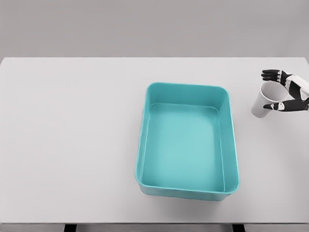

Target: Put the paper cup into the basket with your right arm

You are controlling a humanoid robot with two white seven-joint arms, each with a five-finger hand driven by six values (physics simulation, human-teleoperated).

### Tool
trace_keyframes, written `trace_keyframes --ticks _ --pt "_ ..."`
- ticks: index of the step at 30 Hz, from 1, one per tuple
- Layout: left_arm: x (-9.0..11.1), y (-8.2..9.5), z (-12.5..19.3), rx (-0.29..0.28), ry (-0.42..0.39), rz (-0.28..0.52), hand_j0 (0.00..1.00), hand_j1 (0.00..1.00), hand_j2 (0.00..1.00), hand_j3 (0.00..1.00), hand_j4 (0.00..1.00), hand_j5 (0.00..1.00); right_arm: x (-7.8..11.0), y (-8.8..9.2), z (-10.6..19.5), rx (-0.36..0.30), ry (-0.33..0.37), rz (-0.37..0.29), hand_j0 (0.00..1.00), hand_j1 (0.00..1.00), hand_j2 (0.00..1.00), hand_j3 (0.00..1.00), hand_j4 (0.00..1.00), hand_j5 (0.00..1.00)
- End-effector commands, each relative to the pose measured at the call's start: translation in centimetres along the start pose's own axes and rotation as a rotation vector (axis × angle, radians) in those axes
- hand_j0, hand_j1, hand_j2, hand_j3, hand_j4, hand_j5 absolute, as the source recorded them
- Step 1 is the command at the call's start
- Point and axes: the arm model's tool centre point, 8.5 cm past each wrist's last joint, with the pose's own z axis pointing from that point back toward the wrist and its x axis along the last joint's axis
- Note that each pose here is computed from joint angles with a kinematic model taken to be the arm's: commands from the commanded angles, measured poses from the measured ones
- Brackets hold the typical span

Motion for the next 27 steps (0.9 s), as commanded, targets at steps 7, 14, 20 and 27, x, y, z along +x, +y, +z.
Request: trace_keyframes --ticks 7,14,20,27 --pt "-0.1 0.0 0.0 0.0 0.002 0.001 1.0 1.0 1.0 1.0 1.0 1.0 0.8 -0.5 0.0 0.001 -0.011 0.014 0.74 0.74 0.74 0.74 0.74 0.74" --pt "0.0 0.0 0.0 0.0 0.0 0.0 1.0 1.0 1.0 1.0 1.0 1.0 1.4 -0.4 -0.3 0.009 -0.022 0.017 0.73 0.73 0.73 0.73 0.73 0.73" --pt "-0.2 0.0 0.0 0.0 0.003 0.0 1.0 1.0 1.0 1.0 1.0 1.0 1.5 -0.4 -0.3 0.01 -0.029 0.02 0.72 0.72 0.72 0.72 0.72 0.72" --pt "0.0 0.0 0.0 0.0 0.0 0.0 1.0 1.0 1.0 1.0 1.0 1.0 3.3 -0.2 -0.8 0.033 -0.072 0.048 0.72 0.72 0.72 0.72 0.72 0.72"
